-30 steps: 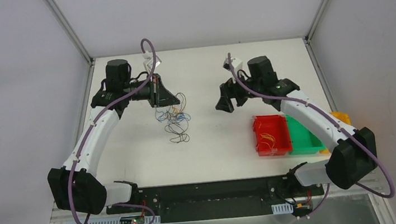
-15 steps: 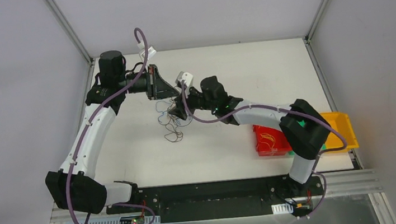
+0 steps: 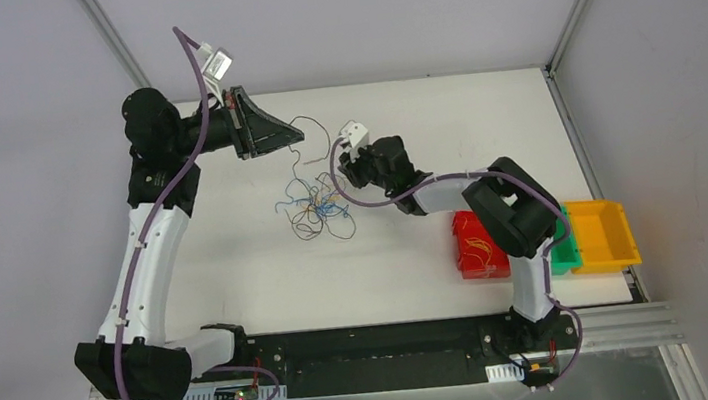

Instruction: Untangle the cables

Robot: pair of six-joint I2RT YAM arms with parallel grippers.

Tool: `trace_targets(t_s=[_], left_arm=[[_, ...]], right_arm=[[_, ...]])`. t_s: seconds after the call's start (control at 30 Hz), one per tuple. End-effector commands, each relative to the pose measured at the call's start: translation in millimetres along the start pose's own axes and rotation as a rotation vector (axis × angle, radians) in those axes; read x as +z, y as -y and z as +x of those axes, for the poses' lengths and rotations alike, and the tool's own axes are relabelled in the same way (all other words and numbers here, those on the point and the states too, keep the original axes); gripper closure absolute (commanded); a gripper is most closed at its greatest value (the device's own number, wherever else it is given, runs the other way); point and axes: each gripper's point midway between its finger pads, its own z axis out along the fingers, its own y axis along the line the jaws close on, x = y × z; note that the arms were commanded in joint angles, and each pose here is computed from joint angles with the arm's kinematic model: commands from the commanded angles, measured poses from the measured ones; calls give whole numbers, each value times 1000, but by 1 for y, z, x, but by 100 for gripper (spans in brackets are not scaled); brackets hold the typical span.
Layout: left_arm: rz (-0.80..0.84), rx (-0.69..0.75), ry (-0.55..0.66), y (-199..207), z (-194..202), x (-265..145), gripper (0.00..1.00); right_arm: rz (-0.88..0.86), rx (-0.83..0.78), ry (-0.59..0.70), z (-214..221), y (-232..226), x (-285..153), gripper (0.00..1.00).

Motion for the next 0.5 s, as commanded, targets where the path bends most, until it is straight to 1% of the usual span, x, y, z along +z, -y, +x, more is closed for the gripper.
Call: trace_targets(t_s=[0.0, 0.07, 0.13, 0.2, 0.27, 0.33, 0.37, 0.47], left_arm=[[72, 80, 25, 35, -16, -4, 100], [59, 51, 12, 23, -7, -3, 100], [22, 18, -10, 6, 9, -3, 100], [-30, -28, -57, -17, 37, -6, 100], [-59, -78, -102, -34, 68, -10, 100], [-87, -172, -147, -47, 106, -17, 100], [-107, -201, -165, -51, 121, -20, 100], [-206, -236, -242, -71, 167, -34, 100]], right_arm=[[77, -90, 6, -10, 44, -21, 71], [110, -99, -23, -10, 66, -27, 71], [109, -94, -84, -7, 80, -34, 67], [99, -66, -135, -9, 89, -43, 64], [86, -31, -174, -14, 95, -55, 58], [56, 2, -221, -20, 91, -71, 52], [40, 19, -236, -25, 88, -78, 46], [-88, 81, -295, -39, 59, -104, 31]])
